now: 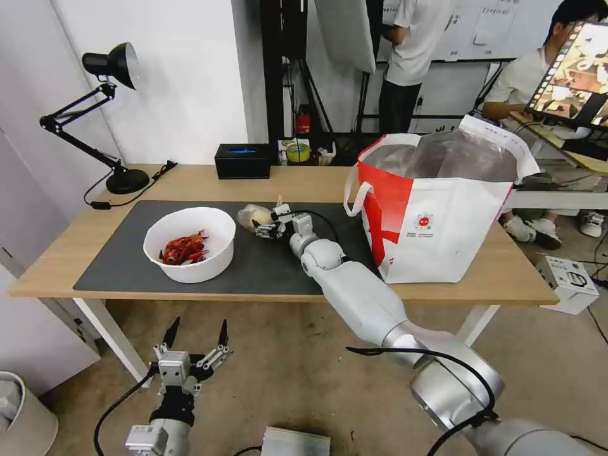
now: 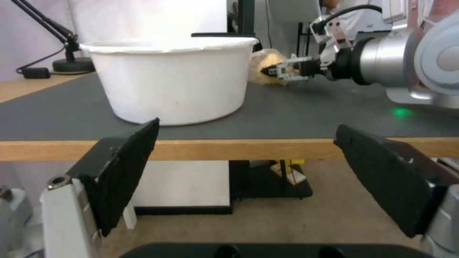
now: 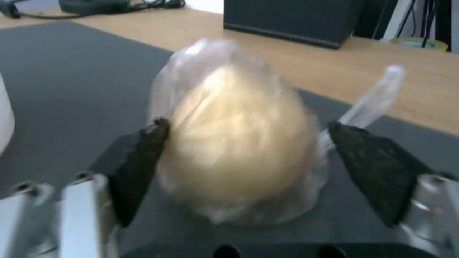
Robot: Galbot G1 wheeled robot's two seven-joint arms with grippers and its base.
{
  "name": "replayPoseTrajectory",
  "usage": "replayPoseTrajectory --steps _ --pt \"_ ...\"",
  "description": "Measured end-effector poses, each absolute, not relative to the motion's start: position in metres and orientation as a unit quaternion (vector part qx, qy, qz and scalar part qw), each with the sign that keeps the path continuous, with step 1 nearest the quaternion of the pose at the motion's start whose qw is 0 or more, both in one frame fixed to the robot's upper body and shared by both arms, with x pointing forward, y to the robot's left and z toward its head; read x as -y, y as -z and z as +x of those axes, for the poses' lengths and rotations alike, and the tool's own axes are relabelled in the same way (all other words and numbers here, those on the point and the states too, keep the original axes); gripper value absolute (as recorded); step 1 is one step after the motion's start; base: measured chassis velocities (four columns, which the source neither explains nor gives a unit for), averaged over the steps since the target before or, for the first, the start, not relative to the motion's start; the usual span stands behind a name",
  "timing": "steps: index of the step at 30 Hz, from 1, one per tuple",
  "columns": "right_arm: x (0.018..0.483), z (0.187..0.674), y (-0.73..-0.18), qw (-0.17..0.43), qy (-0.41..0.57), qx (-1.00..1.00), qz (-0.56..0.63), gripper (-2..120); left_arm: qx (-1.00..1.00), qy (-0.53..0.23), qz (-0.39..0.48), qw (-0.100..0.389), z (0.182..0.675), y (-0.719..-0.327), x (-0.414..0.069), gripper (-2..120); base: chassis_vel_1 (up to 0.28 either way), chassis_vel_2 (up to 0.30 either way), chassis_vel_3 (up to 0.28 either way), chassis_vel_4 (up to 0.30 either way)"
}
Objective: Pick up the trash from the table and place it into the takeout bag.
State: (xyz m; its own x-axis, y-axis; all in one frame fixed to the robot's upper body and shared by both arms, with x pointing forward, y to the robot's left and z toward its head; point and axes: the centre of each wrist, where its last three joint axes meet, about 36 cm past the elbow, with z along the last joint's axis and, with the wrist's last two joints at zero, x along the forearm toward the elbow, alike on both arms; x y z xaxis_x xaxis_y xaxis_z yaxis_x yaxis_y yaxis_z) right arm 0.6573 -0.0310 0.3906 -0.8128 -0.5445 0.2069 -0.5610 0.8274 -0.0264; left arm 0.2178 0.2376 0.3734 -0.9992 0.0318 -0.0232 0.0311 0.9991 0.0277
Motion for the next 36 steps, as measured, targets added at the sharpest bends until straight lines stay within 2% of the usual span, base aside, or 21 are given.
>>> replayPoseTrajectory --steps 2,6,10,11,13,14,17,18,20,24,36 --pt "0.031 0.655 -0.387 0.099 -0.042 0.951 0.291 72 -1.000 -0.014 0.015 0.013 0.218 -0.373 -0.238 100 0.000 0.000 0.000 0.000" --pt "0.031 0.654 -0.385 0.101 -0.043 0.951 0.290 64 -1.000 -0.014 0.015 0.013 0.218 -0.373 -0.238 100 0.000 0.000 0.000 0.000" --pt "0.031 0.652 -0.382 0.103 -0.045 0.951 0.289 44 -1.000 -0.010 0.017 0.014 0.219 -0.372 -0.236 100 0.000 0.000 0.000 0.000" --pt "0.031 0.652 -0.382 0.103 -0.045 0.951 0.289 44 -1.000 -0.010 0.017 0.014 0.219 -0.372 -0.236 100 0.000 0.000 0.000 0.000" --pt "0.031 0.652 -0.381 0.104 -0.045 0.951 0.288 32 -1.000 -0.009 0.018 0.014 0.219 -0.372 -0.235 100 0.000 0.000 0.000 0.000" --pt "0.031 0.652 -0.381 0.104 -0.045 0.951 0.288 32 -1.000 -0.009 0.018 0.014 0.219 -0.372 -0.235 100 0.000 0.000 0.000 0.000" --pt "0.032 0.650 -0.381 0.104 -0.041 0.951 0.287 18 -1.000 -0.009 0.018 0.013 0.219 -0.372 -0.236 100 0.000 0.000 0.000 0.000" --pt "0.032 0.650 -0.381 0.104 -0.041 0.951 0.287 18 -1.000 -0.009 0.018 0.013 0.219 -0.372 -0.236 100 0.000 0.000 0.000 0.000" --pt "0.032 0.650 -0.381 0.104 -0.040 0.952 0.286 8 -1.000 -0.009 0.018 0.013 0.219 -0.372 -0.236 100 0.000 0.000 0.000 0.000" --pt "0.032 0.647 -0.381 0.103 -0.037 0.952 0.287 3 -1.000 -0.009 0.018 0.012 0.218 -0.371 -0.235 100 0.000 0.000 0.000 0.000" --pt "0.025 0.632 -0.389 0.080 -0.024 0.954 0.289 3 -1.000 -0.010 0.016 0.012 0.215 -0.370 -0.237 100 0.000 0.000 0.000 0.000"
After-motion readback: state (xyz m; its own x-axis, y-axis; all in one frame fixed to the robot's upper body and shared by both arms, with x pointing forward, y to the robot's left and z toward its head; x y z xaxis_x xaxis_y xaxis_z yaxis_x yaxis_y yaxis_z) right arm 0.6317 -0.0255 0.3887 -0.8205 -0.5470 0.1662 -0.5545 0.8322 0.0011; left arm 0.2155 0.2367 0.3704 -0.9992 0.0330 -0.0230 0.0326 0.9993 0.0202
